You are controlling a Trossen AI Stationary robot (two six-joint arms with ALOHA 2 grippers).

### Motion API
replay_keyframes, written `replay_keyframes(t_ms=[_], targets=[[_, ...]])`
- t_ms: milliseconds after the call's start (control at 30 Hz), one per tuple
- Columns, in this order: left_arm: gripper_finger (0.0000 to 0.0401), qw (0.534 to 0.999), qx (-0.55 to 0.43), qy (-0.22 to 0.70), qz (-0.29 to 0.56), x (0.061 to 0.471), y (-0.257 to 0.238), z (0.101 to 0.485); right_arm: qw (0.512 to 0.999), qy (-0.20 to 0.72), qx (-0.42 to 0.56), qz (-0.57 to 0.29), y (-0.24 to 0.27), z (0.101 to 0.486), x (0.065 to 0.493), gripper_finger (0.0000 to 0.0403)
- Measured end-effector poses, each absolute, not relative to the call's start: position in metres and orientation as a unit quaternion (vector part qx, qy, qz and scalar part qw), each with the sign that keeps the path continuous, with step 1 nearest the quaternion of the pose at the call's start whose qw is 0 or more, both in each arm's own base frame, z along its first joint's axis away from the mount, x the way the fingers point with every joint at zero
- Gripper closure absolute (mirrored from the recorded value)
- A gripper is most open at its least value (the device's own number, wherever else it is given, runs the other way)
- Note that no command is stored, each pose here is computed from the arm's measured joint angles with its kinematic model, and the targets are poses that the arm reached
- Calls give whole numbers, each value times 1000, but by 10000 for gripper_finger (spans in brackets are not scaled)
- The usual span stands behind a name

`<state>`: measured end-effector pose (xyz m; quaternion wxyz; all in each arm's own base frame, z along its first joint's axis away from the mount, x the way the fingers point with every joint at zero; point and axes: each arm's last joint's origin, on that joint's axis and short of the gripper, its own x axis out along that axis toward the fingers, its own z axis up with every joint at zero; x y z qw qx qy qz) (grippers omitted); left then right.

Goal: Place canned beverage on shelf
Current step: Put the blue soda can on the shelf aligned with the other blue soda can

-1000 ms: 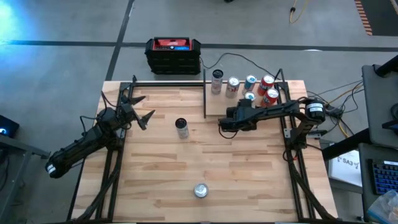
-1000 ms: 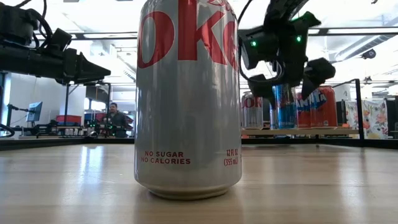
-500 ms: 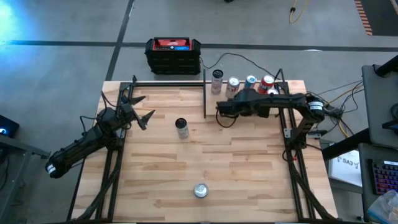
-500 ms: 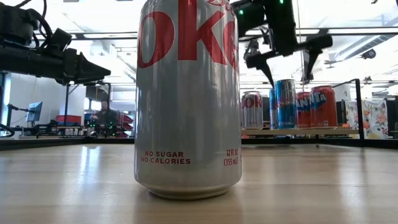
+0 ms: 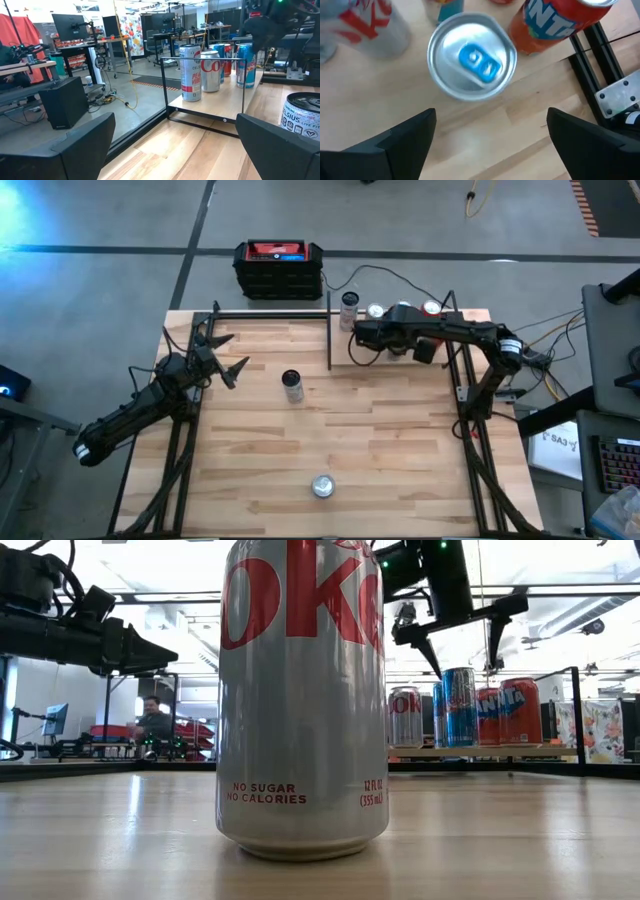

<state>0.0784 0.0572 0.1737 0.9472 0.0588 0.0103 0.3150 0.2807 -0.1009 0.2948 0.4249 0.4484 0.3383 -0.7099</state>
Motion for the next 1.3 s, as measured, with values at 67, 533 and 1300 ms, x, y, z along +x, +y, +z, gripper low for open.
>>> replay_keyframes(t_ms=[67,533,1300], targets=[[3,947,59,10,315,78,57,174,417,333,452,-715,-107,295,279,49],[3,947,59,10,315,78,57,174,416,322,463,-713,-125,293,277,78],[3,947,59,10,315,78,57,174,402,275,490,-723,-128,292,279,78]])
